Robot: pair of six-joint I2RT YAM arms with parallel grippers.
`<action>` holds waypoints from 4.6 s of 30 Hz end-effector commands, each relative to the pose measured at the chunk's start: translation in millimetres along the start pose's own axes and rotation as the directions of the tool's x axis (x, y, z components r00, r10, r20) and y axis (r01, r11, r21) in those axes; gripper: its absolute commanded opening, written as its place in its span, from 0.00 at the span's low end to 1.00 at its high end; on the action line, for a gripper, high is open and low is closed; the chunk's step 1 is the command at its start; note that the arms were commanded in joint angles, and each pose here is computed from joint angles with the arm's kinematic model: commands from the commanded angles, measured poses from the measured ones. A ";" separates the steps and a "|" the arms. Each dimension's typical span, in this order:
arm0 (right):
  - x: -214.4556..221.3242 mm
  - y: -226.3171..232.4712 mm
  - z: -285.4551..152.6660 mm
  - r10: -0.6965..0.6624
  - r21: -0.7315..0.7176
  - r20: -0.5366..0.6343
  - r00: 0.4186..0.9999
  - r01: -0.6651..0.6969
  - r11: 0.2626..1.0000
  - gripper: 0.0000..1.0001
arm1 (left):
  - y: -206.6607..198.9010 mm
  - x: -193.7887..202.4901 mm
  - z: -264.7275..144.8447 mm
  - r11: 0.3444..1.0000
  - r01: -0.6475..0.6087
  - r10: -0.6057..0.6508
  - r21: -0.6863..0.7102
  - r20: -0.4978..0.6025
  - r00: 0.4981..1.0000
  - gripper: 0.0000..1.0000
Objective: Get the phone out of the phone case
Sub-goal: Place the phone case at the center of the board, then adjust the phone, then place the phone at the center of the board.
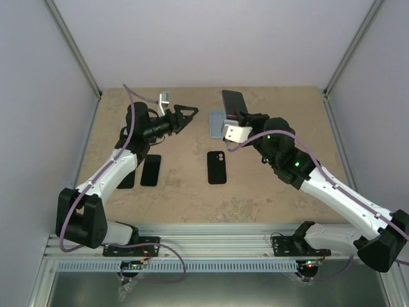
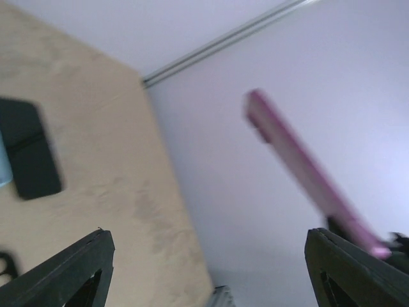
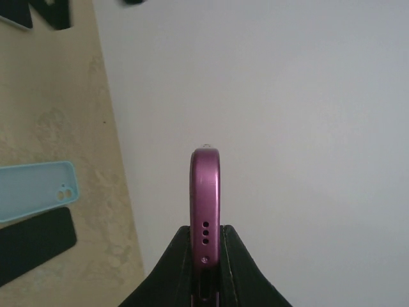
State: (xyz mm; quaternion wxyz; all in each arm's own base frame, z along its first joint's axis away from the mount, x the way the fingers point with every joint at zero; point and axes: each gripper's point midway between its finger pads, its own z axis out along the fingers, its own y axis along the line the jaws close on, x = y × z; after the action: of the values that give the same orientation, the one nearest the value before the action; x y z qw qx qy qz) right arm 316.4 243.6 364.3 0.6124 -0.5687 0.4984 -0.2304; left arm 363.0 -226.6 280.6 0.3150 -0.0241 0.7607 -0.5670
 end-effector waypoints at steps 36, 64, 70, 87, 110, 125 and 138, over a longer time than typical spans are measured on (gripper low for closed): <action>-74.4 1.4 -40.1 -0.405 0.334 0.118 0.907 0.348 0.876 0.01 | -115.6 19.2 -5.3 0.923 0.011 0.007 0.384 -0.045 0.999 0.48; -42.9 65.3 -43.2 -0.048 -0.093 0.193 0.980 0.067 0.993 0.79 | -93.7 -10.6 -1.6 0.924 0.087 -0.085 0.372 -0.022 0.996 0.00; -48.2 67.0 -55.7 0.292 -0.334 0.207 0.934 -0.213 0.918 0.88 | -90.0 -17.1 -0.4 0.924 0.041 -0.041 0.381 -0.006 0.999 0.00; -40.8 19.7 -32.8 0.906 -0.702 -0.289 0.310 -0.711 0.019 0.77 | -107.7 9.6 -8.4 0.869 -0.176 0.199 0.463 -0.001 0.980 0.00; -22.8 46.7 -18.2 0.820 -0.636 -0.572 -0.023 -0.619 -0.461 0.28 | -124.0 62.0 11.5 0.832 -0.236 0.329 0.502 -0.103 0.939 0.00; 35.9 97.3 -28.0 0.756 -0.501 -0.651 -0.072 -0.708 -0.498 0.00 | -97.6 61.9 28.5 0.884 -0.277 0.353 0.377 -0.147 0.924 0.98; 114.9 165.5 -19.8 0.671 -0.311 -0.732 -0.117 -0.819 -0.482 0.01 | -76.7 42.1 35.7 0.912 -0.319 0.358 0.258 -0.125 0.925 0.99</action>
State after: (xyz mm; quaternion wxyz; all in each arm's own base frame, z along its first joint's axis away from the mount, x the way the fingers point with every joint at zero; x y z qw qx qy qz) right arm 298.6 183.0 200.5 0.2073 -0.1531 0.8143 0.5201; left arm 312.7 -305.0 317.7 0.3185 0.1925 0.6997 -0.6098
